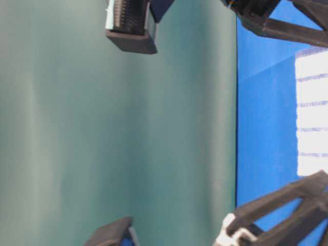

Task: Fold the blue towel.
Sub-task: 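Release the towel and lift both grippers away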

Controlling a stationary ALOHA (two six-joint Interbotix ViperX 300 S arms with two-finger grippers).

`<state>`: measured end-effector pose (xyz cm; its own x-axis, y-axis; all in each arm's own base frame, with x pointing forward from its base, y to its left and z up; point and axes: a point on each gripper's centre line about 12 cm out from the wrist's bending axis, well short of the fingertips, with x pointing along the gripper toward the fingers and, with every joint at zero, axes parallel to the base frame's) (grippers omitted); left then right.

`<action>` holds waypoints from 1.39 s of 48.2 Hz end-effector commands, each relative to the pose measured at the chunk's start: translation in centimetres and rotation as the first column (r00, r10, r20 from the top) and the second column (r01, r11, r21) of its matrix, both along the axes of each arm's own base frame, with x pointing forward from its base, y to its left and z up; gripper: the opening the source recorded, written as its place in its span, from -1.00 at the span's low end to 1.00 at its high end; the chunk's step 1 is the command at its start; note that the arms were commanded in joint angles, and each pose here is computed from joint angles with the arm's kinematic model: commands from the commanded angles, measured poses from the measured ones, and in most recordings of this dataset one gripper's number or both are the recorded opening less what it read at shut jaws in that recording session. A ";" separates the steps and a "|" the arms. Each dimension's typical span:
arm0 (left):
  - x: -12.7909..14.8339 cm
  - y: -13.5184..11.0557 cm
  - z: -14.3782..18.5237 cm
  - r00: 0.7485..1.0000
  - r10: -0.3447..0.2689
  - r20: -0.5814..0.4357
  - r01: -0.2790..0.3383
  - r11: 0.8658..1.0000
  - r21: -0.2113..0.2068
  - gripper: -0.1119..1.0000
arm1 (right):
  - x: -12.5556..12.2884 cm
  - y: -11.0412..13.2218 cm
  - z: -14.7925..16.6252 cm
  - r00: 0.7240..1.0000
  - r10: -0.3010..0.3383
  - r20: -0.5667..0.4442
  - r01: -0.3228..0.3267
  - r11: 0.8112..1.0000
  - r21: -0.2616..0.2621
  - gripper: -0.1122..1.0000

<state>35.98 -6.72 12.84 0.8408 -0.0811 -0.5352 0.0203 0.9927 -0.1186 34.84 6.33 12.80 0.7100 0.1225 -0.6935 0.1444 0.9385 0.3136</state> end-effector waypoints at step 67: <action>-20.6 6.0 6.9 0.946 0.026 0.324 -0.033 0.999 0.017 0.35 | -18.3 -6.1 8.2 0.913 0.040 0.405 0.046 0.979 -0.199 0.75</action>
